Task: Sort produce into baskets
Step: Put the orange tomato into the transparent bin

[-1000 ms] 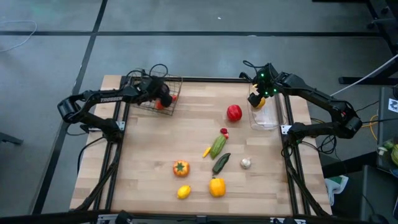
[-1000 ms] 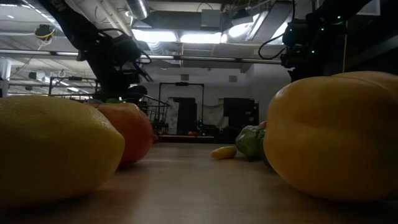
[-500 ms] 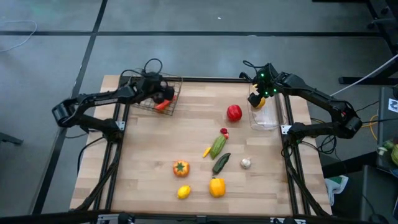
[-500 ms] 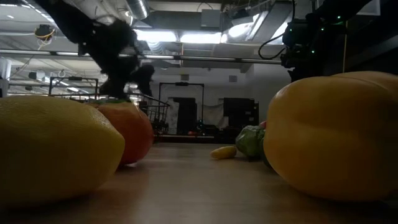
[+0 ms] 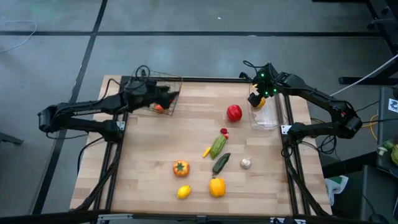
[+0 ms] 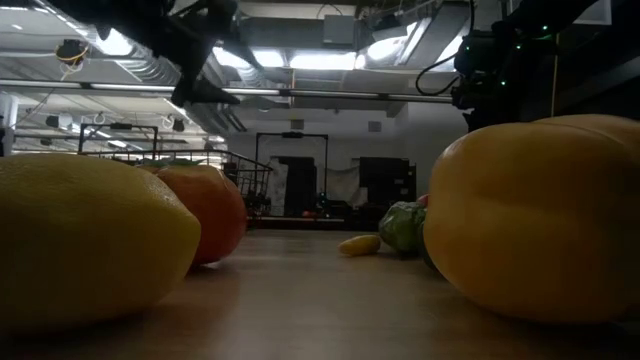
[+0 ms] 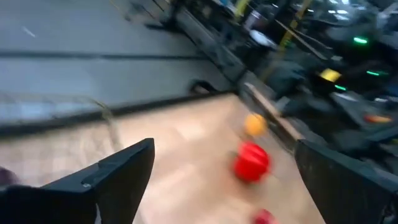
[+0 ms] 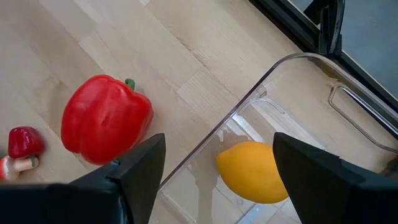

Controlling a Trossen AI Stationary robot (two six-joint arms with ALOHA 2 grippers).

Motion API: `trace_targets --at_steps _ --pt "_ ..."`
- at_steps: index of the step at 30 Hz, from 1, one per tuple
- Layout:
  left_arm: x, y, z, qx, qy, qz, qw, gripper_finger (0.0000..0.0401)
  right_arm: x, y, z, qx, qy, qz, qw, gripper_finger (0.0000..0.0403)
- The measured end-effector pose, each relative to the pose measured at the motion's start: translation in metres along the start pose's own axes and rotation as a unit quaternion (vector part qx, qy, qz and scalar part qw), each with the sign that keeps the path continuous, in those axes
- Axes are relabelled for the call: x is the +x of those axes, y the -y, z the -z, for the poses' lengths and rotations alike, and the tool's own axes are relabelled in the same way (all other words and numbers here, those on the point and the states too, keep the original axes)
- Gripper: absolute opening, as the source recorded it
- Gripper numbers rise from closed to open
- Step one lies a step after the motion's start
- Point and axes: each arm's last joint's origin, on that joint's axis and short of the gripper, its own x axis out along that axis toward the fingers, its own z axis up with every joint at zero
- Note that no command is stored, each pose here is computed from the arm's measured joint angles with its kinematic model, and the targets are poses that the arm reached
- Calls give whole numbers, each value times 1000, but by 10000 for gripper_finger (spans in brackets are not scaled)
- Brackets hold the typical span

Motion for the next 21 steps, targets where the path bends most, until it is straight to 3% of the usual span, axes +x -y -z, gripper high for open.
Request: trace_targets --at_steps 6,12,21 --pt "-10 28 28 -81 -69 57 993 381 0 0 0 0 0 0 1000 296" --pt "-18 42 53 -92 -117 49 988 381 0 0 0 0 0 0 1000 296" --pt "-21 55 89 -52 -120 3 991 398 0 0 0 0 0 0 1000 296"
